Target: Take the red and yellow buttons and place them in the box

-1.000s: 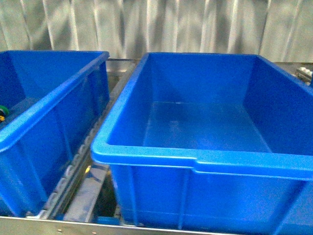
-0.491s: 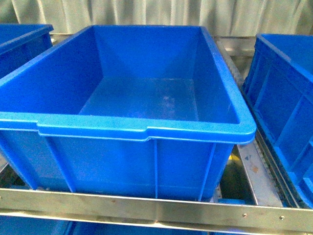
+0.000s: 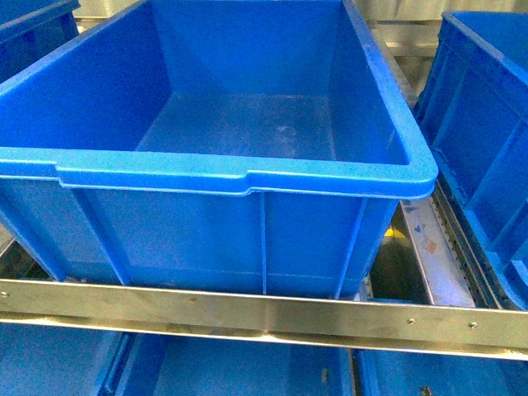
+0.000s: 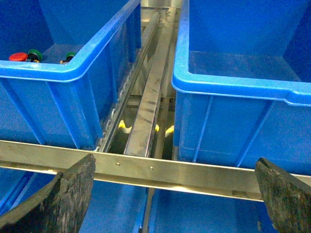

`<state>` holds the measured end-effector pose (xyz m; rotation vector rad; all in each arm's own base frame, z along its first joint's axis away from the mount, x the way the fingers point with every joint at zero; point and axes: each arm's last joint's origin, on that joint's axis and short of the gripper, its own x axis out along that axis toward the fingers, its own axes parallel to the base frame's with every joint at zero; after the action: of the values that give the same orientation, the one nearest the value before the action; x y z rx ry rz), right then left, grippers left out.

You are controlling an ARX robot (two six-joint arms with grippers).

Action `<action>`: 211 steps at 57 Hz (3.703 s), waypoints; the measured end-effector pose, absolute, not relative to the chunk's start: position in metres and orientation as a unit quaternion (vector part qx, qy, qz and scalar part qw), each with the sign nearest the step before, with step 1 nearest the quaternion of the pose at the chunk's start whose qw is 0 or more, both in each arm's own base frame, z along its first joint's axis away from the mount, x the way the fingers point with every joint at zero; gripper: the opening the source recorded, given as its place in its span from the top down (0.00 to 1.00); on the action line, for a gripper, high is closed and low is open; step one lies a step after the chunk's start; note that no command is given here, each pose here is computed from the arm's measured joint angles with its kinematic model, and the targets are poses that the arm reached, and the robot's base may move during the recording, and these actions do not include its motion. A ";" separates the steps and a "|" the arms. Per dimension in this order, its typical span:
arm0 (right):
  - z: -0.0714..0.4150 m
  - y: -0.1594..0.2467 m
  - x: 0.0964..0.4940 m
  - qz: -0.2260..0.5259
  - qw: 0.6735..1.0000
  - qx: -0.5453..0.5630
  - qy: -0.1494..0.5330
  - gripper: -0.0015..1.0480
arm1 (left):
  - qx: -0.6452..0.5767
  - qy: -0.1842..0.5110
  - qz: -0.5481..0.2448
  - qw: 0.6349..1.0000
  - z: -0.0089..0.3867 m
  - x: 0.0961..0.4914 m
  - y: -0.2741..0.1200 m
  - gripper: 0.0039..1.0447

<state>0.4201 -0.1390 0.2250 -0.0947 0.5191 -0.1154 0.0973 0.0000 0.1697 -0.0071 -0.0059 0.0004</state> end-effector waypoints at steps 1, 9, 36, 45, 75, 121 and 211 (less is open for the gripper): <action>0.226 -0.140 0.421 -0.056 0.964 -0.047 0.255 0.55 | -0.004 -0.003 0.000 1.000 0.170 0.097 0.000 0.07; 0.238 -0.146 0.420 -0.050 0.971 -0.037 0.231 0.33 | -0.004 -0.003 0.000 1.000 0.170 0.097 0.000 0.07; 0.322 -0.093 0.299 0.067 0.993 0.061 0.069 0.06 | -0.004 -0.003 0.000 1.000 0.170 0.097 0.000 0.07; 0.315 -0.073 0.257 0.064 0.995 0.070 0.035 0.11 | -0.004 -0.003 0.000 1.000 0.170 0.097 0.000 0.07; 0.228 -0.024 0.155 -0.005 1.000 0.005 0.007 0.92 | -0.004 -0.003 0.000 1.000 0.170 0.097 0.000 0.07; 0.180 0.000 0.120 -0.001 1.000 0.002 0.001 0.96 | -0.004 -0.003 0.000 1.000 0.170 0.097 0.000 0.07; 0.172 0.000 0.096 -0.001 1.000 0.002 -0.011 0.06 | -0.004 -0.003 0.000 1.000 0.170 0.097 0.000 0.07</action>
<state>0.0963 -0.0001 0.1721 0.0032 -0.0227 -0.0015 0.0972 0.0000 0.1697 -0.0071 -0.0063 0.0004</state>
